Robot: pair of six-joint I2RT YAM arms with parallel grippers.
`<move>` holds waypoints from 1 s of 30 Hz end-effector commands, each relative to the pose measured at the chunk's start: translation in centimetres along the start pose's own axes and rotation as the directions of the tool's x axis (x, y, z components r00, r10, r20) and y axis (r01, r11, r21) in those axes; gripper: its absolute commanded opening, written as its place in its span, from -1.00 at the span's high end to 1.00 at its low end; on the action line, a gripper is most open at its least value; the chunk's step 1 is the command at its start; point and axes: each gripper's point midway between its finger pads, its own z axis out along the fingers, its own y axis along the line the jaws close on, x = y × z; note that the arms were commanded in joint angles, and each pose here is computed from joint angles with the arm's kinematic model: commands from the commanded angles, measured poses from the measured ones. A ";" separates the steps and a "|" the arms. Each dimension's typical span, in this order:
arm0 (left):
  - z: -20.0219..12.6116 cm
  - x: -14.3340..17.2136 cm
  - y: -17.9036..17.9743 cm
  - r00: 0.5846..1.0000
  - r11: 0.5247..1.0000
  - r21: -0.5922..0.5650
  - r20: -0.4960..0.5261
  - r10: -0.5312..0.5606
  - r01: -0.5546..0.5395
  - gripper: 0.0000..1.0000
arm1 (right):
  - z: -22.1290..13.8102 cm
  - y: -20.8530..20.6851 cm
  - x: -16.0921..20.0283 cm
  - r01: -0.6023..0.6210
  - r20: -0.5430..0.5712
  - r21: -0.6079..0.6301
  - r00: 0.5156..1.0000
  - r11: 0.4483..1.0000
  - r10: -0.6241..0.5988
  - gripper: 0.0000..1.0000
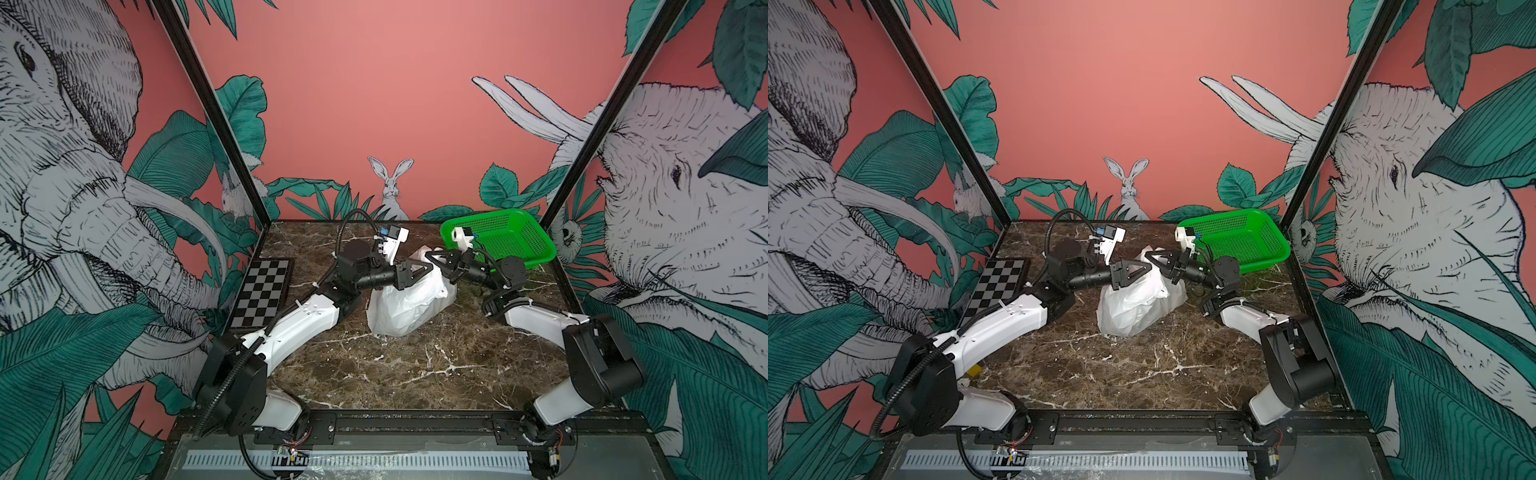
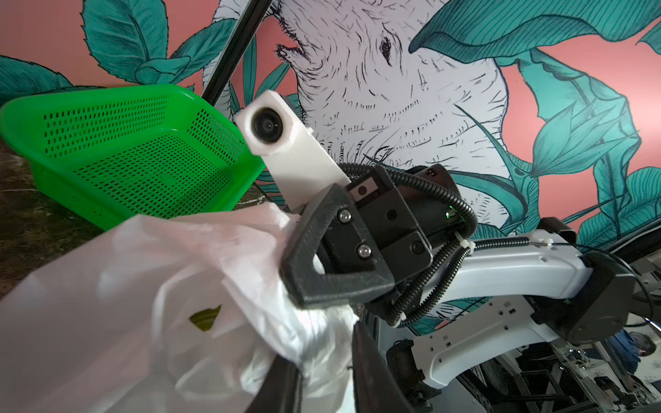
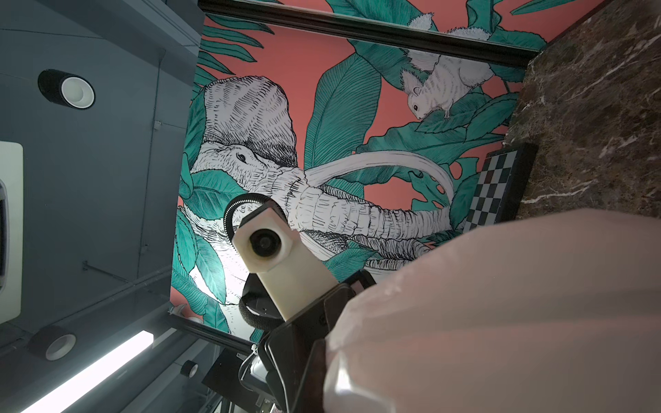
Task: Place the pineapple into a plastic bag & tie a knot
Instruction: Cross the plastic bag at the center of the board.
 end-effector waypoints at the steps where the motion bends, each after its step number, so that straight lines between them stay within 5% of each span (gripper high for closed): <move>1: 0.5 1.4 -1.9 0.999 0.997 0.083 -0.038 -0.001 0.004 0.48 | 0.0 1.6 -0.2 0.062 0.020 -0.045 0.998 0.997 -0.061 1.00; 8: 1.9 3.5 -2.4 0.995 0.993 0.112 -0.097 -0.009 0.020 0.36 | -0.1 1.2 0.0 0.055 0.014 -0.028 0.998 0.998 -0.055 1.00; 11: 1.9 4.5 -2.4 0.993 0.992 0.122 -0.111 -0.027 0.040 0.49 | -0.1 1.0 0.0 0.054 0.013 -0.012 0.998 0.998 -0.054 1.00; 14: 1.2 4.6 -2.5 0.996 0.993 0.111 -0.080 -0.023 0.032 0.72 | -0.1 0.8 0.2 0.056 0.005 0.007 0.998 0.998 -0.056 1.00; 19: -1.2 3.3 -1.7 1.000 1.000 0.020 -0.009 0.009 -0.009 0.50 | -0.3 0.9 0.5 0.061 -0.010 0.019 0.998 0.998 -0.061 1.00; 22: -4.5 0.4 0.4 0.992 0.996 -0.095 0.121 0.017 -0.005 0.31 | -0.4 0.9 0.5 0.066 -0.009 0.020 0.998 0.998 -0.066 1.00; 30: -8.3 -2.4 2.4 0.971 0.968 -0.249 0.226 0.076 -0.018 0.33 | -0.3 2.0 0.8 0.082 -0.033 -0.006 0.996 0.997 -0.082 1.00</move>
